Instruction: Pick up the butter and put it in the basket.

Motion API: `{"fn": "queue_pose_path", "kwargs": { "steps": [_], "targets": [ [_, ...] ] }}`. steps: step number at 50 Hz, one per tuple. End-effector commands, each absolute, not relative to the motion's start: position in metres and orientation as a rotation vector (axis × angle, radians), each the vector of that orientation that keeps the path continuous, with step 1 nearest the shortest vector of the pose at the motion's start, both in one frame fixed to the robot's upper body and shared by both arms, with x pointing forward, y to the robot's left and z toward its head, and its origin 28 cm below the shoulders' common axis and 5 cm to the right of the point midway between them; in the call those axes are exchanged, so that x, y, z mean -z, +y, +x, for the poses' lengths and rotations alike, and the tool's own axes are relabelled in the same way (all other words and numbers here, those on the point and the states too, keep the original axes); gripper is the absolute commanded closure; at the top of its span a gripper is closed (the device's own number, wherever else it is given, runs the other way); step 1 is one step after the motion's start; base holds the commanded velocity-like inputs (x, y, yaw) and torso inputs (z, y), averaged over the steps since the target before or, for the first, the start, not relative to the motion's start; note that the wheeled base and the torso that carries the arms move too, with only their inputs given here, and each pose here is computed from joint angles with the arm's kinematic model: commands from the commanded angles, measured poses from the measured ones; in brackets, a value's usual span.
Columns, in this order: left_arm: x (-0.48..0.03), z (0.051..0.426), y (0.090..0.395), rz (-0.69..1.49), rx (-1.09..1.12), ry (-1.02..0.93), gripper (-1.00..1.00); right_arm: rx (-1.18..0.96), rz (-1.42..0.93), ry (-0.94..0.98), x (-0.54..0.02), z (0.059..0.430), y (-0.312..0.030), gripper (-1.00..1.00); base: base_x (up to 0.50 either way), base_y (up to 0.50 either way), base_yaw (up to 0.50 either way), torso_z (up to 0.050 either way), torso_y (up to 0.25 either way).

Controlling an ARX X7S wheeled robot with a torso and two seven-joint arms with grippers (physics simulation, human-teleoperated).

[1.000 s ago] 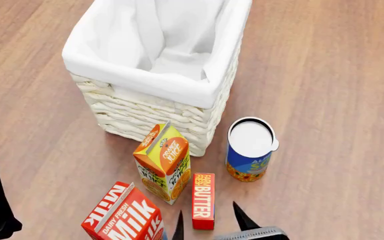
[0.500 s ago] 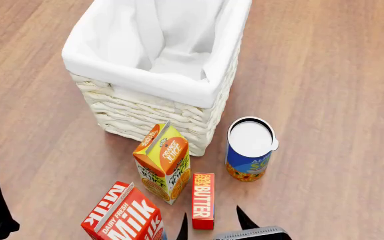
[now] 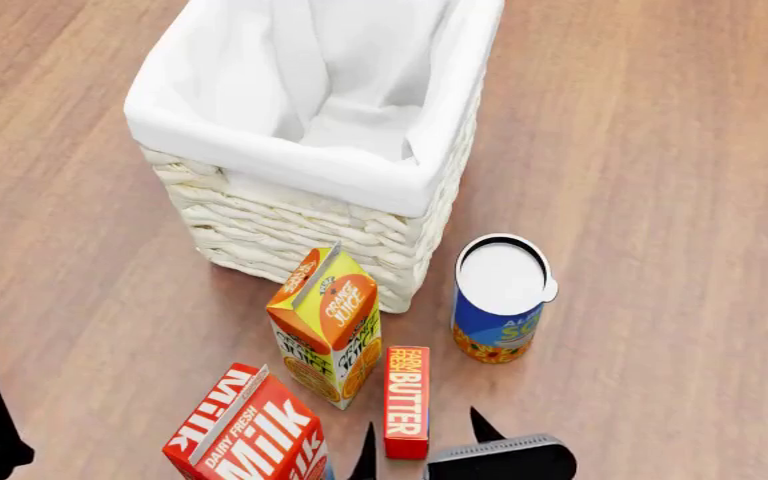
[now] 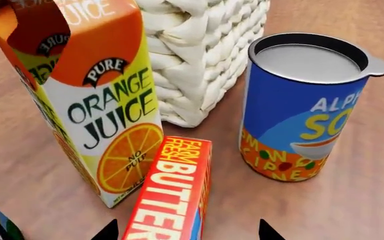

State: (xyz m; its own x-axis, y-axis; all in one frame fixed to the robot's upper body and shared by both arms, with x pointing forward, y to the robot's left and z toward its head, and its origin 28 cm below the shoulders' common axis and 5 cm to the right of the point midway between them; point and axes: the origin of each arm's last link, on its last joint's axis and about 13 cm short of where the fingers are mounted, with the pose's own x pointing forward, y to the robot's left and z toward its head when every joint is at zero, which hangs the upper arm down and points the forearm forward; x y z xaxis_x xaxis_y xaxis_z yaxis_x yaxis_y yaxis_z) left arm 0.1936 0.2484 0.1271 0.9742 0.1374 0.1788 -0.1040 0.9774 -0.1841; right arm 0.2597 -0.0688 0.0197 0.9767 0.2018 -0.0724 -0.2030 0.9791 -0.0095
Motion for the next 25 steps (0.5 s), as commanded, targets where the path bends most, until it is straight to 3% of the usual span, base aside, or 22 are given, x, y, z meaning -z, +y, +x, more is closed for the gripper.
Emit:
{"fn": "queue_pose_path", "kwargs": {
  "steps": [1, 25],
  "targets": [
    [-0.1289, 0.1916, 0.2482, -0.18, -0.121, -0.195, -1.0, -0.214, -0.028, 0.084, -0.0212, 0.2649, -0.0679, -1.0, 0.0, 0.0, 0.0, 0.0, 0.0],
    [-0.1319, 0.1885, 0.2479, -0.188, -0.121, -0.2, -1.0, -0.214, -0.025, 0.1, -0.0158, 0.2694, -0.0682, -1.0, 0.0, 0.0, 0.0, 0.0, 0.0]
  ]
}}
